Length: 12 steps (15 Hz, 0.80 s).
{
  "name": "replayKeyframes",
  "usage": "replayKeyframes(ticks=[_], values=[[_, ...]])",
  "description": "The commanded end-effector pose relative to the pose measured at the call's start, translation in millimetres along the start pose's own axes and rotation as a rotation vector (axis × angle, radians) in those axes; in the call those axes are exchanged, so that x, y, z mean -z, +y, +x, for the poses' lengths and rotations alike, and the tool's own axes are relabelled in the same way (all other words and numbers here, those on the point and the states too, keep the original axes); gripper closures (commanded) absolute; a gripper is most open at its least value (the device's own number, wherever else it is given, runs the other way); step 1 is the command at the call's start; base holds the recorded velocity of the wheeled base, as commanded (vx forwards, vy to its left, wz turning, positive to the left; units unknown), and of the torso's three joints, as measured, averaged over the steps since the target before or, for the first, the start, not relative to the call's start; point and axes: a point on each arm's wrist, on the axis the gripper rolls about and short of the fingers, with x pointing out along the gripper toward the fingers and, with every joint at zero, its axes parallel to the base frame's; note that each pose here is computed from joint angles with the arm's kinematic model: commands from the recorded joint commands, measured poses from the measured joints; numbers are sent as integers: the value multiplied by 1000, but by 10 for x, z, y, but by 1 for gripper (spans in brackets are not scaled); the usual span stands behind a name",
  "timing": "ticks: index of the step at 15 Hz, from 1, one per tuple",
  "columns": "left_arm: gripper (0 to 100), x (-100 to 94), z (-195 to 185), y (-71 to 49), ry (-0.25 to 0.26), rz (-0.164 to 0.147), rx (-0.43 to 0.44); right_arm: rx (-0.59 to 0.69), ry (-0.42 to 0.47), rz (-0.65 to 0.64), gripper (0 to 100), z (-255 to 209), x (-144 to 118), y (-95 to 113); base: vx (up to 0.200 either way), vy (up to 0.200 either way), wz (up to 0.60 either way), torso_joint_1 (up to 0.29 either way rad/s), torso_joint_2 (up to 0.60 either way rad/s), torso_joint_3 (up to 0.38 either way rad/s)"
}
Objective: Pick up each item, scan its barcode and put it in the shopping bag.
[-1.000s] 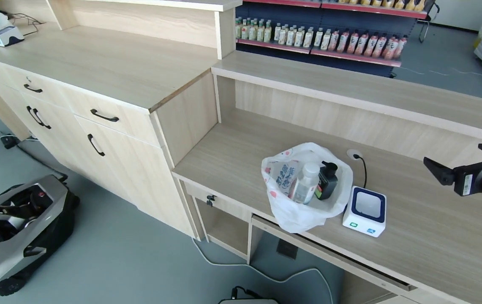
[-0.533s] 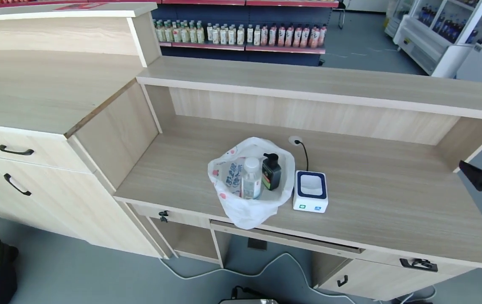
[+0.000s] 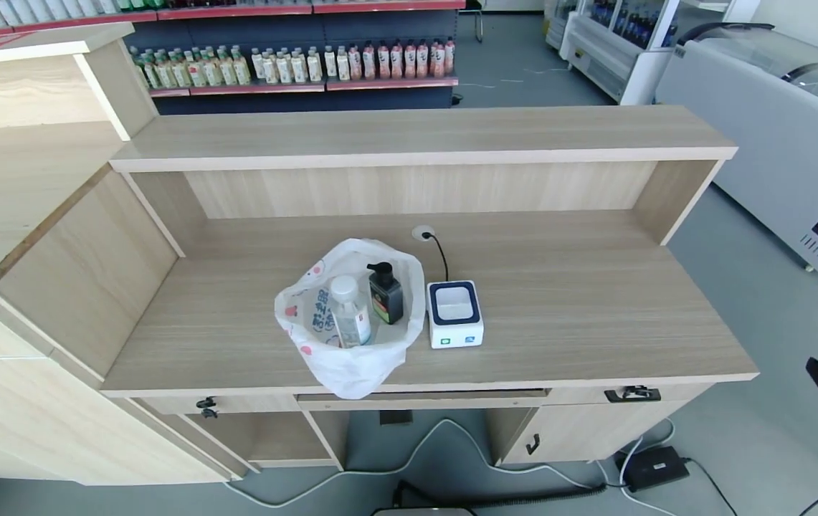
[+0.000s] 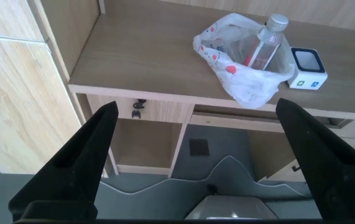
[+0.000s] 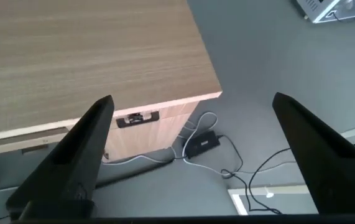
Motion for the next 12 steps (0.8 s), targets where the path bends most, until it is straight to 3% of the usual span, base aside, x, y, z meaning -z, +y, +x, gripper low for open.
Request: replayKeyframes(ticks=[1,5,12], values=[[0,-3,-1,0,-2,-1,0,-37,-26,13,0,-350,233,44,0,0,0,0,0,0],[0,1,0,0,0,-1,0,-82,23,18,0,-848,532,67,0,0,0,0,0,0],[0,1,0,0,0,-1,0,-104,-69,132,0,-1220,871,27,0,0,0,0,0,0]])
